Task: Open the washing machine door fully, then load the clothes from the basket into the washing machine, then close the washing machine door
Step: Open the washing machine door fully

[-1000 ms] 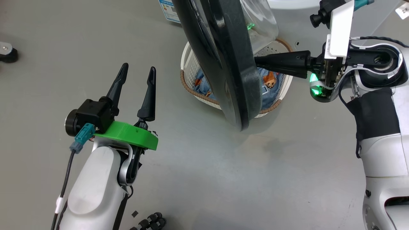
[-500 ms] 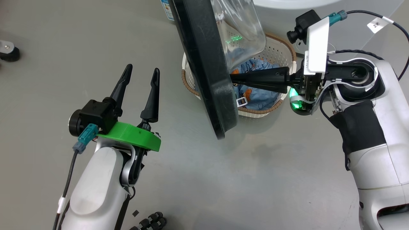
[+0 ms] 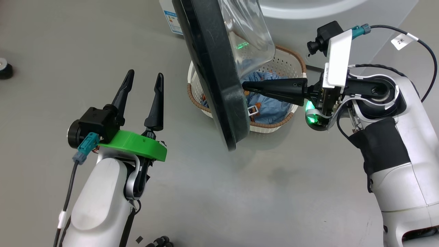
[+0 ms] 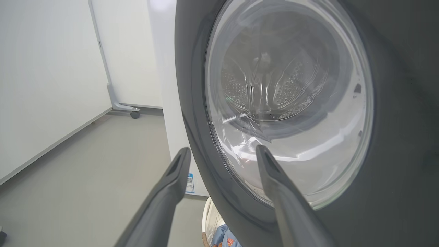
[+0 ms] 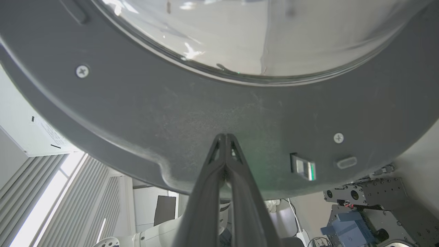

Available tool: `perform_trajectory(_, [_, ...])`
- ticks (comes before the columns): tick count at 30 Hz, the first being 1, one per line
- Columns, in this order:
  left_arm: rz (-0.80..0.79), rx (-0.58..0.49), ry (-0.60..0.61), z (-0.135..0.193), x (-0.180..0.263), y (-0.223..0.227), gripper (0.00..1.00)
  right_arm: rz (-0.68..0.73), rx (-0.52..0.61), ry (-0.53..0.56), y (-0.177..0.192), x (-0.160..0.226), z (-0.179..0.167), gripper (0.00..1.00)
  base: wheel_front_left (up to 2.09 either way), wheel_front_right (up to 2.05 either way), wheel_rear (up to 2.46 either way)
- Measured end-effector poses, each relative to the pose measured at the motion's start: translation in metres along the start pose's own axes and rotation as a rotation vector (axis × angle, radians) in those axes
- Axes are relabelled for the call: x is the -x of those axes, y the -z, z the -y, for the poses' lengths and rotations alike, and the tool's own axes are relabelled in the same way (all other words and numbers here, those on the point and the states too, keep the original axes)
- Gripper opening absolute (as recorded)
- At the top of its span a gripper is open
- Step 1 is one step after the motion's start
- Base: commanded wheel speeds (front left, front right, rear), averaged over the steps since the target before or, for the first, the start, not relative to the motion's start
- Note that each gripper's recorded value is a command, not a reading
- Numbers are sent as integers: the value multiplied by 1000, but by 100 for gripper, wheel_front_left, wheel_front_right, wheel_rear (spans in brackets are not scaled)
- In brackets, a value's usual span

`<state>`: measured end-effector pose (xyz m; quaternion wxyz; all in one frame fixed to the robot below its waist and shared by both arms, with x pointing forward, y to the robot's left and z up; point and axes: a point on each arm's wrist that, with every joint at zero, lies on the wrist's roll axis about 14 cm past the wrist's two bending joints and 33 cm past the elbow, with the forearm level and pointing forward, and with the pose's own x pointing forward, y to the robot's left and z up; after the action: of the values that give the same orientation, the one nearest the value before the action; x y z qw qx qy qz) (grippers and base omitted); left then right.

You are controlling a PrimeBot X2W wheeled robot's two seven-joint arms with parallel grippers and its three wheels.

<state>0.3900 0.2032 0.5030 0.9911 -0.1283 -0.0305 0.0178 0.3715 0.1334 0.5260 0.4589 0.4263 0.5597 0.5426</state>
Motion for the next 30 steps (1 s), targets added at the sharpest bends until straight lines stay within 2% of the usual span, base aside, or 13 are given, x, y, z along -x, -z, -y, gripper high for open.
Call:
perform_trajectory(15, [1, -15, 67, 15, 9, -2, 100, 135, 1, -9, 11, 23, -8, 0, 0, 0, 0])
perform_trajectory(24, [-4, -17, 110, 26, 15, -1, 100, 279, -18, -24, 11, 47, -10, 1, 0, 0, 0])
perform_trajectory(26, [-6, -15, 115, 27, 16, 0, 100, 322, -16, -28, 9, 55, -11, 37, 0, 0, 0])
perform_trajectory(27, [-7, -14, 117, 27, 16, 1, 100, 349, -15, -33, 7, 59, -12, 45, 0, 0, 0])
perform_trajectory(28, [-7, -14, 117, 27, 16, 1, 100, 368, -17, -35, 7, 62, -12, 60, 0, 0, 0])
perform_trajectory(29, [-8, -14, 118, 27, 17, 1, 100, 383, -16, -37, 7, 66, -12, 81, 0, 0, 0])
perform_trajectory(30, [-10, -14, 121, 28, 17, 2, 100, 396, -24, -42, 7, 69, -11, 81, 0, 0, 0])
